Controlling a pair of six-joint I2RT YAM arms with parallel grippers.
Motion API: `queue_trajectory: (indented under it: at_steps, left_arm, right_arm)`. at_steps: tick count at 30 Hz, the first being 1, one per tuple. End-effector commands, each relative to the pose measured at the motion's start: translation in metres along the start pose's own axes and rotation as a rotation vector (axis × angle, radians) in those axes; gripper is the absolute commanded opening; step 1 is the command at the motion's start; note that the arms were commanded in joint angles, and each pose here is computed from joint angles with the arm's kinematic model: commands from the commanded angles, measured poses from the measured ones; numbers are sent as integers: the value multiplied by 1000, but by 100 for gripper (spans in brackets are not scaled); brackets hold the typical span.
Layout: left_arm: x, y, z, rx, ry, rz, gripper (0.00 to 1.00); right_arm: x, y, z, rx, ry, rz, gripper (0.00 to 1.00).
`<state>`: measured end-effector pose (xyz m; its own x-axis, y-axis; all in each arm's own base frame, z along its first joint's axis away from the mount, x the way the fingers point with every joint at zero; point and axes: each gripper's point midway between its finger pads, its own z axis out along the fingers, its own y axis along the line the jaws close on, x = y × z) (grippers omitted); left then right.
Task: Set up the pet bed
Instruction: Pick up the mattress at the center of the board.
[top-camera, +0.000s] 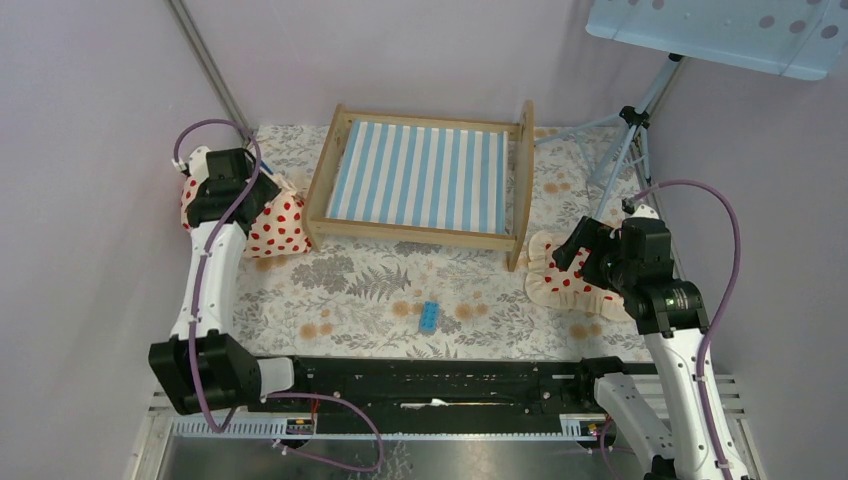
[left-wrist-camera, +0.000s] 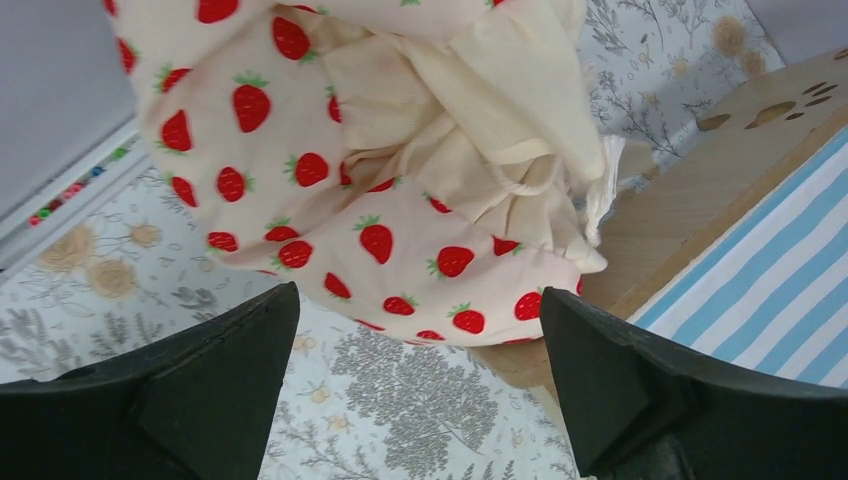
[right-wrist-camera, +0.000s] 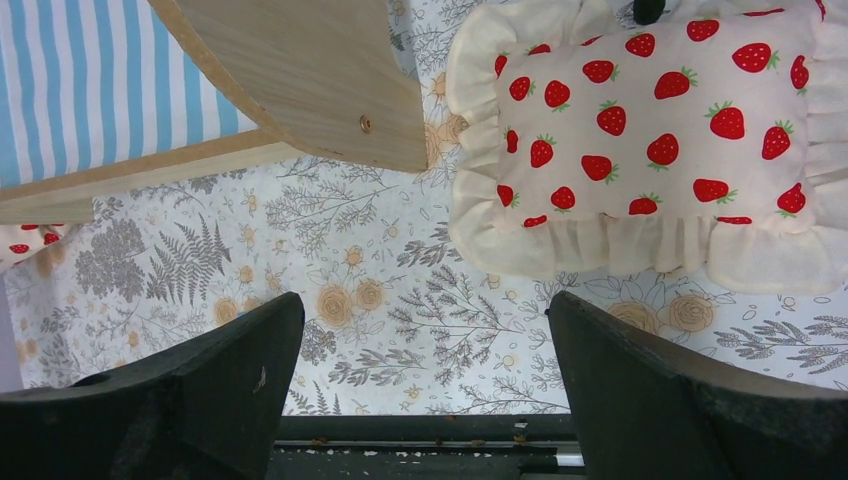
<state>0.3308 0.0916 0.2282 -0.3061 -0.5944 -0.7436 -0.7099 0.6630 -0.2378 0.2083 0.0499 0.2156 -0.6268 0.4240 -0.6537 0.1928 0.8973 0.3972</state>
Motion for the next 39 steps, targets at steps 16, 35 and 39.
queue_trajectory:
  at_steps: [16,35,39]
  left_arm:
    - [44,10,48,-108,55,-182,99]
    - [28,2,45,-42,-15,-188,15]
    - [7,-3,26,-4,-61,-177,0]
  right_arm:
    - [5,7,0,-55,23,-34,100]
    - [3,10,-1,-73,16,-45,100]
    - [1,10,-4,-71,5,-51,100]
